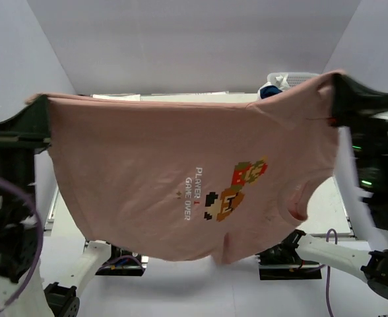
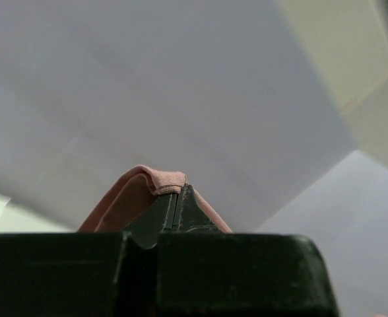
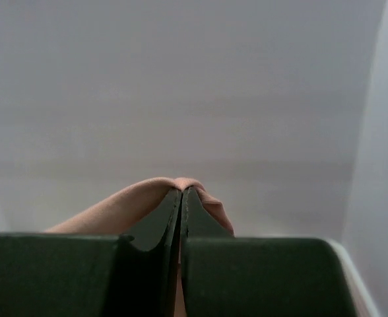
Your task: Fold and stack the t-shirts
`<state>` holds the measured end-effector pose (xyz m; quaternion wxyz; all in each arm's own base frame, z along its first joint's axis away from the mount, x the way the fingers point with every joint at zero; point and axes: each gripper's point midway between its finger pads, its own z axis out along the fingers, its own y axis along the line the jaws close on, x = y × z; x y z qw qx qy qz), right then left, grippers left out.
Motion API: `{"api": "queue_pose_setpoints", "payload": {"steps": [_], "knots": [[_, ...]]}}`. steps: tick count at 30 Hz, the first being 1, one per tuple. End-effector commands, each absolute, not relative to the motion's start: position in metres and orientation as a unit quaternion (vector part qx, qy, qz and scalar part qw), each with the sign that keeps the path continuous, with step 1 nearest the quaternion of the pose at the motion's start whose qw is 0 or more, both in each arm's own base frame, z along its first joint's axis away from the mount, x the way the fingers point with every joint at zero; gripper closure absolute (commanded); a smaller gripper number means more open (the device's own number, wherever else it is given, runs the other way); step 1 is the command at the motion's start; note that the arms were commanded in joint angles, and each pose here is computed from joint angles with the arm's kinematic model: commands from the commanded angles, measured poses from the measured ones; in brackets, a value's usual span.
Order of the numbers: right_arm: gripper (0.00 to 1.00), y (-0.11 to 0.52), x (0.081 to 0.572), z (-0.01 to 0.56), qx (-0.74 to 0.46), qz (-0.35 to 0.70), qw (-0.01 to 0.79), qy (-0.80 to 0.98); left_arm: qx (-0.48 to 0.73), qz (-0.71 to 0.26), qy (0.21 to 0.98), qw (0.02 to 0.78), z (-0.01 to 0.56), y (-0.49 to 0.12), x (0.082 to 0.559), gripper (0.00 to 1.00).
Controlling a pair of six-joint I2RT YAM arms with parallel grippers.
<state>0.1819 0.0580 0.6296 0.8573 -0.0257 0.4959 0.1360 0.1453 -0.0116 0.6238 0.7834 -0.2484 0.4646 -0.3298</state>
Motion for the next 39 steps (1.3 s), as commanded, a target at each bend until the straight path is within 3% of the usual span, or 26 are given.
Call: {"api": "queue_pose_setpoints", "payload": {"steps": [1, 3, 5, 12, 17, 19, 24, 25, 26, 27, 30, 31, 32, 33, 34, 35, 37, 38, 39], "knots": [[1.0, 0.029, 0.213, 0.608, 0.108, 0.026, 0.859, 0.499, -0.291, -0.279, 0.533, 0.744, 0.563, -0.013, 0.214, 1.0], [1.0, 0.045, 0.242, 0.565, 0.088, -0.08, 0.832, 0.542, -0.316, -0.257, 0.565, 0.717, 0.519, -0.014, 0.247, 1.0], [1.0, 0.055, 0.262, 0.531, 0.112, -0.118, 0.818, 0.551, -0.338, -0.232, 0.59, 0.695, 0.485, -0.014, 0.277, 1.0], [1.0, 0.096, 0.348, 0.416, 0.094, -0.176, 0.751, 0.63, -0.378, -0.133, 0.684, 0.61, 0.346, -0.015, 0.362, 1.0], [1.0, 0.092, 0.408, 0.345, 0.07, -0.232, 0.684, 0.688, -0.39, -0.063, 0.731, 0.556, 0.259, -0.016, 0.417, 1.0], [1.0, 0.097, 0.438, 0.303, 0.049, -0.223, 0.654, 0.721, -0.387, -0.053, 0.744, 0.542, 0.242, -0.017, 0.435, 1.0], [1.0, 0.095, 0.491, 0.275, 0.039, -0.218, 0.626, 0.748, -0.375, -0.067, 0.767, 0.517, 0.204, -0.031, 0.504, 1.0], [1.0, 0.103, 0.507, 0.269, 0.026, -0.204, 0.625, 0.753, -0.375, -0.047, 0.782, 0.495, 0.171, -0.027, 0.518, 1.0], [1.0, 0.098, 0.52, 0.253, 0.026, -0.208, 0.612, 0.762, -0.373, -0.061, 0.777, 0.504, 0.182, -0.032, 0.537, 1.0], [1.0, 0.1, 0.533, 0.273, 0.032, -0.198, 0.624, 0.755, -0.369, -0.058, 0.78, 0.502, 0.176, -0.03, 0.548, 1.0], [1.0, 0.117, 0.58, 0.229, -0.009, -0.162, 0.606, 0.779, -0.365, -0.053, 0.786, 0.495, 0.152, -0.03, 0.592, 1.0], [1.0, 0.12, 0.596, 0.243, -0.007, -0.145, 0.621, 0.77, -0.365, -0.06, 0.773, 0.515, 0.169, -0.026, 0.612, 1.0], [1.0, 0.12, 0.615, 0.185, -0.022, -0.152, 0.585, 0.796, -0.365, -0.059, 0.774, 0.514, 0.163, -0.027, 0.622, 1.0], [1.0, 0.124, 0.636, 0.208, -0.018, -0.133, 0.61, 0.781, -0.365, -0.054, 0.789, 0.491, 0.126, -0.025, 0.634, 0.95], [0.96, 0.129, 0.651, 0.227, -0.014, -0.124, 0.622, 0.773, -0.363, -0.073, 0.78, 0.505, 0.147, -0.024, 0.653, 0.62], [0.8, 0.13, 0.678, 0.196, -0.016, -0.113, 0.616, 0.779, -0.341, -0.103, 0.792, 0.496, 0.144, -0.039, 0.662, 0.47], [0.1, 0.133, 0.688, 0.211, -0.009, -0.103, 0.621, 0.777, -0.317, -0.133, 0.8, 0.492, 0.139, -0.047, 0.68, 0.29], [0.1, 0.134, 0.688, 0.2, -0.016, -0.095, 0.611, 0.786, -0.305, -0.143, 0.802, 0.493, 0.144, -0.052, 0.681, 0.11], [0.1, 0.137, 0.682, 0.212, -0.015, -0.088, 0.615, 0.784, -0.283, -0.158, 0.807, 0.494, 0.147, -0.06, 0.682, 0.0]]}}
